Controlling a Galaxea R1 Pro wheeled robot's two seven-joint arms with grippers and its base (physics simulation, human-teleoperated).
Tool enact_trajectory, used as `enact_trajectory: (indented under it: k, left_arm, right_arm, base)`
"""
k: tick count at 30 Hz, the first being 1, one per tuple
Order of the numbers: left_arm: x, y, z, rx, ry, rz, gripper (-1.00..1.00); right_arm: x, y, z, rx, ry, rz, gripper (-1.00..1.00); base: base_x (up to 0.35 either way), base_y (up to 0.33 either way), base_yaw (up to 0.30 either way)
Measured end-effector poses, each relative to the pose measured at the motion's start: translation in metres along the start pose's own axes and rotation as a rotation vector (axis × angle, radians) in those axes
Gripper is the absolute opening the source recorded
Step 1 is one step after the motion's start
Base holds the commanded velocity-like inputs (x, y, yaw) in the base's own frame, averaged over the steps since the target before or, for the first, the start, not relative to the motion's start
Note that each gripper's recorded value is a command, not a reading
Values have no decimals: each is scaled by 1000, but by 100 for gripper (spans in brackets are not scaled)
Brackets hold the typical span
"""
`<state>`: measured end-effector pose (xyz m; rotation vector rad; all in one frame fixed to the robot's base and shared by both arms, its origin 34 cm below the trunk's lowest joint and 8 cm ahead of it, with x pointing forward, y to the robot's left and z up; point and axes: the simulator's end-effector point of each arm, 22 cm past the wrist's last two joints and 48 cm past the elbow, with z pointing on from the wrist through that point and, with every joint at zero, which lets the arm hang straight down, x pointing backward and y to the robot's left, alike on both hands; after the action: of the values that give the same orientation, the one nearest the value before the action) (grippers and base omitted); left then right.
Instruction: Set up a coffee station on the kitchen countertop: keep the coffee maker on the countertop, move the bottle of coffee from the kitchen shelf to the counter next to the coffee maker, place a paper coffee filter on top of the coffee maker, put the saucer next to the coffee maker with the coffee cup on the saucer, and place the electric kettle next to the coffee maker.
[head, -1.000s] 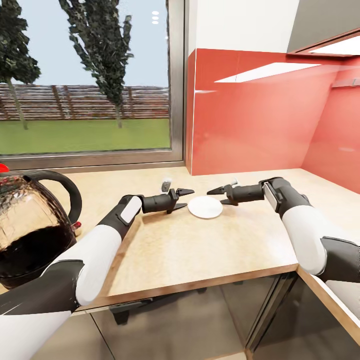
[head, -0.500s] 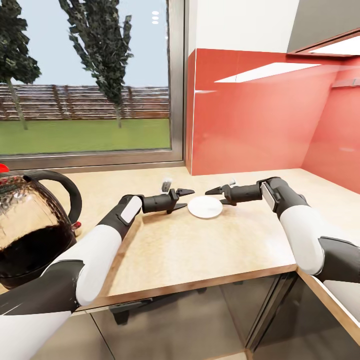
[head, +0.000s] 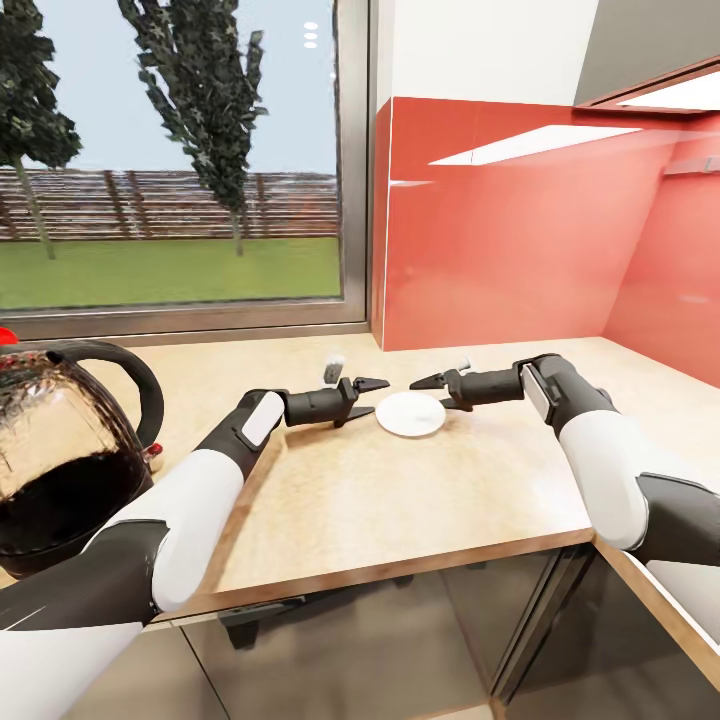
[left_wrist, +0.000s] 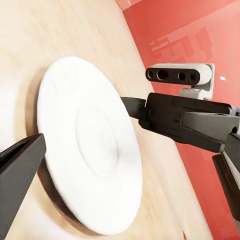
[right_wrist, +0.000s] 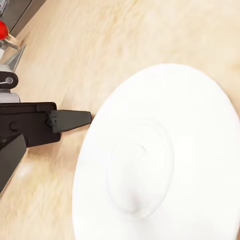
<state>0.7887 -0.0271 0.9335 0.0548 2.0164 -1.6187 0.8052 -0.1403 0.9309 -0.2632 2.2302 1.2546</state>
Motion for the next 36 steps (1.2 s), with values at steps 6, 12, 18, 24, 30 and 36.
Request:
enact_trajectory:
  k: [6, 12, 18, 24, 30, 36]
  left_arm:
    - [0, 0, 0, 0, 0, 0, 100]
    - [-2, -4, -1, 18, -4, -14, 100]
    - [-2, -4, -1, 19, -5, -15, 100]
    - [-2, -6, -1, 20, -4, -10, 100]
    - [-23, -34, -9, 68, -49, 71, 100]
    - [-42, -62, -18, 117, -95, 130, 100]
  right_arm:
    - [2, -2, 1, 9, 7, -2, -100]
    - [2, -6, 0, 29, 11, -22, -100]
    - [2, -6, 0, 27, 11, -21, -100]
    - [2, -6, 0, 25, 10, -18, -100]
    - [0, -1, -1, 2, 1, 2, -100]
    - [0, -1, -1, 4, 1, 3, -100]
  base:
    - [0, 0, 0]
    - [0, 0, 0]
    - [0, 0, 0]
    - [0, 0, 0]
    - [0, 0, 0]
    - [0, 0, 0]
